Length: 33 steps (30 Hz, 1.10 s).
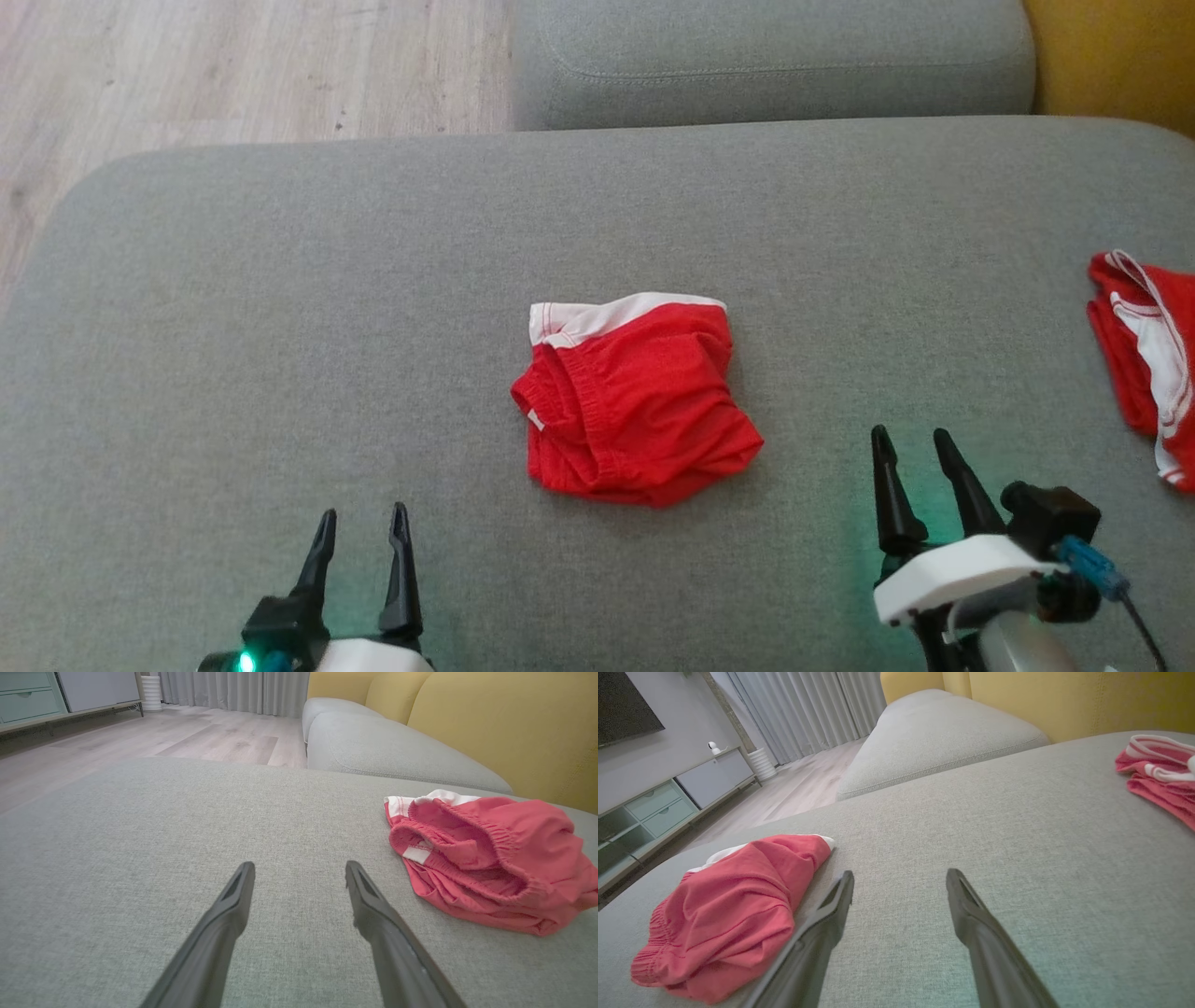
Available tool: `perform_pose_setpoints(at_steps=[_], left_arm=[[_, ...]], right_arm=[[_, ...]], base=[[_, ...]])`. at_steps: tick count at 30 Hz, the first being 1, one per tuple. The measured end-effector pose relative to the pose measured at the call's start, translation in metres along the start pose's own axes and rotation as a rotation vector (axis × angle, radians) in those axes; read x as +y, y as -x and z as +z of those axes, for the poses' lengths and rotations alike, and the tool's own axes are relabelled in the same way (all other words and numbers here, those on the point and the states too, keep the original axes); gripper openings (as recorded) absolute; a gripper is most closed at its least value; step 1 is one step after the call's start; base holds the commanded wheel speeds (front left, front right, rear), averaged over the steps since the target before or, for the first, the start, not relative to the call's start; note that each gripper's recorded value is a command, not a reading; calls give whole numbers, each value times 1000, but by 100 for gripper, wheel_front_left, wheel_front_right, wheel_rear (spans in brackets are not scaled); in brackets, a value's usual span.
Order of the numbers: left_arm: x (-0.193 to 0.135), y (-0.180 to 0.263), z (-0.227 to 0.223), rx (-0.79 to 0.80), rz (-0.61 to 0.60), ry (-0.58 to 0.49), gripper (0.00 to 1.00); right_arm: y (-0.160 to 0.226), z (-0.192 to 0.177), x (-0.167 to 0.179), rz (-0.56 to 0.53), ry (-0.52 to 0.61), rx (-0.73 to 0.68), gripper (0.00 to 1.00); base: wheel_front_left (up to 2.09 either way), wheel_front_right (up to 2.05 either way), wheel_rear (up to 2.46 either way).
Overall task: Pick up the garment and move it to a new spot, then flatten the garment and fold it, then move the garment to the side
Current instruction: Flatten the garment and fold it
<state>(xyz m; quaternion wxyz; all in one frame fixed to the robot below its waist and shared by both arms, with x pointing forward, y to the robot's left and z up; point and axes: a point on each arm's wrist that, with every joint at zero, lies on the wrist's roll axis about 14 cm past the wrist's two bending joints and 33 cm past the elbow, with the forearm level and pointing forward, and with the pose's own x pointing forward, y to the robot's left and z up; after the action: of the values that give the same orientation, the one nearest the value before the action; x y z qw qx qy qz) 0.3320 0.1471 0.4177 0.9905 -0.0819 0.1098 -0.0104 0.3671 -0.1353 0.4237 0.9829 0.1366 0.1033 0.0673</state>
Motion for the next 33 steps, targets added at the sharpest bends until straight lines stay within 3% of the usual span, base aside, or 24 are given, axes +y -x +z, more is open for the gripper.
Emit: perform_pose_setpoints(at_steps=[4,11,18,19,20,21,33], left_arm=[[1,-1,-1,5,4,1,100],[1,-3,-5,20,2,14,100],[13,3,-15,51,44,24,100],[14,3,-16,53,47,24,100],[15,2,-16,53,50,24,100],[16,2,-15,52,52,24,100],[0,-7,-10,40,-6,25,100]], right_arm=[[-4,-9,15,45,-18,28,100],[-22,-33,73,212,-60,134,100],[-34,-54,85,243,-83,220,100],[-34,-57,87,247,-85,230,93],[-33,-60,88,250,-85,238,51],[-33,-61,89,253,-88,241,0],[-12,-55,104,314,-70,204,0]], base=[[0,0,0],[0,0,0],[0,0,0],[0,0,0],[0,0,0],[0,0,0],[0,0,0]])
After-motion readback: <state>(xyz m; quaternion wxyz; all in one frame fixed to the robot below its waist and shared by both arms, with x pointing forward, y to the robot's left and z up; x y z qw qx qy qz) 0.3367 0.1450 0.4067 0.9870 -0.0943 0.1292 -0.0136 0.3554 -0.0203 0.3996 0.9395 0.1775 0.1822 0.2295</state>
